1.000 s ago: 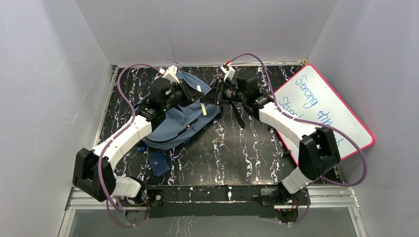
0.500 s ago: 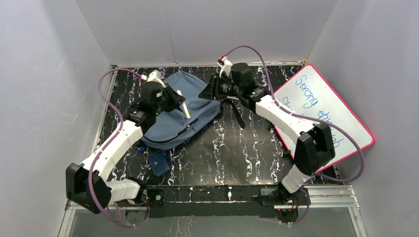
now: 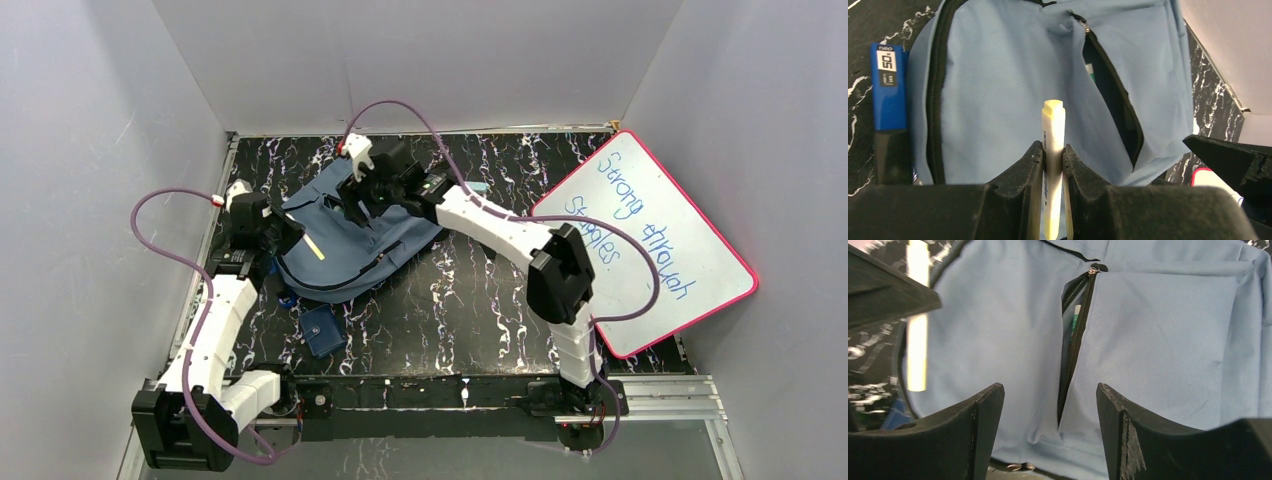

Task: Pack the student bag
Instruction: Place the stationery in the student bag.

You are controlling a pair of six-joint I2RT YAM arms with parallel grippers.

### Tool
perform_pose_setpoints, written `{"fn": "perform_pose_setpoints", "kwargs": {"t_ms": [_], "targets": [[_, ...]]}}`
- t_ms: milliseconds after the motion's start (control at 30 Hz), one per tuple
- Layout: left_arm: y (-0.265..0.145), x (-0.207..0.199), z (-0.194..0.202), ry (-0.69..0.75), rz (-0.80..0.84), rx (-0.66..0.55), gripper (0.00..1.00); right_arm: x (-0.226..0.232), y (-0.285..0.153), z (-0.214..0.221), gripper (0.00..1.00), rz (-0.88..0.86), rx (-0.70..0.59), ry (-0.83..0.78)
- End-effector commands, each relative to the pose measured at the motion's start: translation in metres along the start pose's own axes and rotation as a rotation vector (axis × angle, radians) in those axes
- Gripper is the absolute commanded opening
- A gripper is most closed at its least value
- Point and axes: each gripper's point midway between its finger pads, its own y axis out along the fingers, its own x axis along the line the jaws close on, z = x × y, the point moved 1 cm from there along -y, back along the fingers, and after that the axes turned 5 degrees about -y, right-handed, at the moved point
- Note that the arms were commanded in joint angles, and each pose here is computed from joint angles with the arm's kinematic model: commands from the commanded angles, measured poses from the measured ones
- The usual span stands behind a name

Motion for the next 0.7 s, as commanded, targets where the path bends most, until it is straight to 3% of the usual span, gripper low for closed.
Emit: {"fn": "perform_pose_setpoints", "kwargs": {"t_ms": [0, 200, 467, 667], "targets": [[-0.005, 0.009, -0.002, -0.023, -0.009, -0.001, 0.00, -0.023, 0.011, -0.016, 0.78, 0.146, 0.000, -0.234], [-0.002, 0.009, -0.002, -0.037, 0.004, 0.011, 0.00, -0.045, 0.030, -0.009, 0.78, 0.276, 0.029, -0.335], [0.001, 0.001, -0.001, -0.045, 0.046, 0.028, 0.00, -0.063, 0.041, 0.000, 0.69, 0.368, 0.050, -0.373], [0.009, -0.007, 0.008, -0.076, 0.101, 0.069, 0.00, -0.062, 0.038, -0.004, 0.48, 0.384, 0.025, -0.367]]}}
